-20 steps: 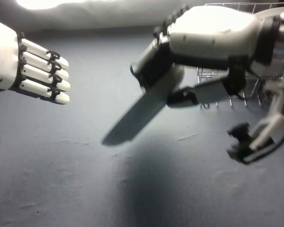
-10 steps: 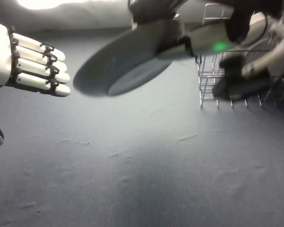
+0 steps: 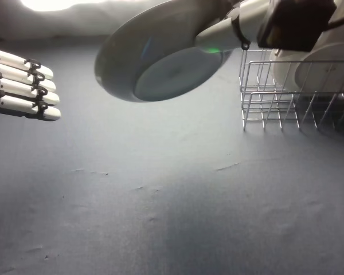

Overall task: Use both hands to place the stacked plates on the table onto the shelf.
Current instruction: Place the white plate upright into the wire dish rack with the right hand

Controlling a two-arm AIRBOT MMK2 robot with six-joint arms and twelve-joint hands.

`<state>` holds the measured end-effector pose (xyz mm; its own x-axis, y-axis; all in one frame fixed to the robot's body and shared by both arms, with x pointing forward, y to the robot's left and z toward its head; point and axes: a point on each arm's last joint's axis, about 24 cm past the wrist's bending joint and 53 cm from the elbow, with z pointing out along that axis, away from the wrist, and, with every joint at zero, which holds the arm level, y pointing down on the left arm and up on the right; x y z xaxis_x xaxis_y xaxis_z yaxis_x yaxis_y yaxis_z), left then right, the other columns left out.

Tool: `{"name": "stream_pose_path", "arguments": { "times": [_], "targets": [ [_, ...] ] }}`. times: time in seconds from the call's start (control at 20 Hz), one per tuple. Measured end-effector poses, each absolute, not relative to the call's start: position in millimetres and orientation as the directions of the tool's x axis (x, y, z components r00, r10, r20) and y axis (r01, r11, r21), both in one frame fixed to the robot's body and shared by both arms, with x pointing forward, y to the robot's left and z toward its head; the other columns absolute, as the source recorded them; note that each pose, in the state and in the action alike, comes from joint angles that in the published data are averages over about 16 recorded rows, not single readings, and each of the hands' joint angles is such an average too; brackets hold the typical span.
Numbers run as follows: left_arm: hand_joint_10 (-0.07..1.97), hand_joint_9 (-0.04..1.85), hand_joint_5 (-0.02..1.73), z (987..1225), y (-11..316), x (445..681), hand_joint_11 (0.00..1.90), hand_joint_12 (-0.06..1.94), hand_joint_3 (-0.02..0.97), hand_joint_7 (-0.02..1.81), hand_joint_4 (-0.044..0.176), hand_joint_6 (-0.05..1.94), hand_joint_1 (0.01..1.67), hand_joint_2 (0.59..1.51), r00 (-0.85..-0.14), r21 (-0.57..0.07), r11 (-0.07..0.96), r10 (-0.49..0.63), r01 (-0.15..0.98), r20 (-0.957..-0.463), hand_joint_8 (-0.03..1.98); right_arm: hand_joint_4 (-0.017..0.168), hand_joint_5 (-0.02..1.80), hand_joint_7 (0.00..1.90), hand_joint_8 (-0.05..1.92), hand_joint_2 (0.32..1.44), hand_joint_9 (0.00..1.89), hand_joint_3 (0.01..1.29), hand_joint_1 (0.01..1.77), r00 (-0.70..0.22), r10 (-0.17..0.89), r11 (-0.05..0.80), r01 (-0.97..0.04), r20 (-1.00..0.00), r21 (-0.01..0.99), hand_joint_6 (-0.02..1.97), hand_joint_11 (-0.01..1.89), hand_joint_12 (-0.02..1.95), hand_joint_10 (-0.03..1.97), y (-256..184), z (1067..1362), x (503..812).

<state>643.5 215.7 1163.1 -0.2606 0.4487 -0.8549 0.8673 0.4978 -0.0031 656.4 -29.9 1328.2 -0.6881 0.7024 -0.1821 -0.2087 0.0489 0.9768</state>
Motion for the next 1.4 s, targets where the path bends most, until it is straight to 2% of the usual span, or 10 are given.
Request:
{"name": "stream_pose_path", "arguments": {
  "times": [0.3, 0.6, 1.0, 1.4],
  "targets": [
    [0.01, 0.02, 0.02, 1159.1, 221.1, 644.9, 0.02, 0.01, 0.019, 0.02, 0.002, 0.02, 0.01, 1.067, -0.248, 0.014, 0.504, 0.449, 0.863, -0.858, 0.01, -0.008, 0.86, 0.98, 0.94, 1.05, 0.91, 0.01, 1.40, -0.694, 0.718, -0.016, -0.076, -0.042, 0.997, 1.03, 0.84, 1.28, 1.18, -39.6, 1320.2, 661.4],
    [0.01, 0.02, 0.02, 1159.0, 222.1, 645.5, 0.02, 0.01, 0.020, 0.02, 0.002, 0.02, 0.01, 1.067, -0.237, 0.027, 0.504, 0.452, 0.863, -0.860, 0.01, -0.008, 0.85, 0.98, 0.95, 1.05, 0.89, 0.01, 1.40, -0.671, 0.742, -0.050, -0.019, 0.024, 0.999, 1.03, 0.84, 1.29, 1.20, -58.3, 1316.5, 667.7],
    [0.01, 0.02, 0.02, 1158.1, 225.7, 646.5, 0.02, 0.01, 0.019, 0.02, 0.002, 0.02, 0.01, 1.068, -0.247, 0.025, 0.513, 0.453, 0.858, -0.857, 0.01, -0.008, 0.82, 0.96, 0.97, 1.07, 0.88, 0.01, 1.40, -0.615, 0.788, -0.039, -0.016, 0.021, 0.999, 1.05, 0.82, 1.31, 1.22, -96.9, 1314.5, 676.8],
    [0.01, 0.02, 0.02, 1159.5, 225.9, 646.7, 0.02, 0.01, 0.019, 0.02, 0.002, 0.02, 0.01, 1.068, -0.254, 0.016, 0.517, 0.448, 0.856, -0.857, 0.01, -0.008, 0.80, 0.95, 0.96, 1.08, 0.87, 0.01, 1.40, -0.562, 0.827, 0.020, -0.013, -0.024, 1.000, 1.06, 0.82, 1.30, 1.23, -132.8, 1299.8, 681.4]
  ]
}}
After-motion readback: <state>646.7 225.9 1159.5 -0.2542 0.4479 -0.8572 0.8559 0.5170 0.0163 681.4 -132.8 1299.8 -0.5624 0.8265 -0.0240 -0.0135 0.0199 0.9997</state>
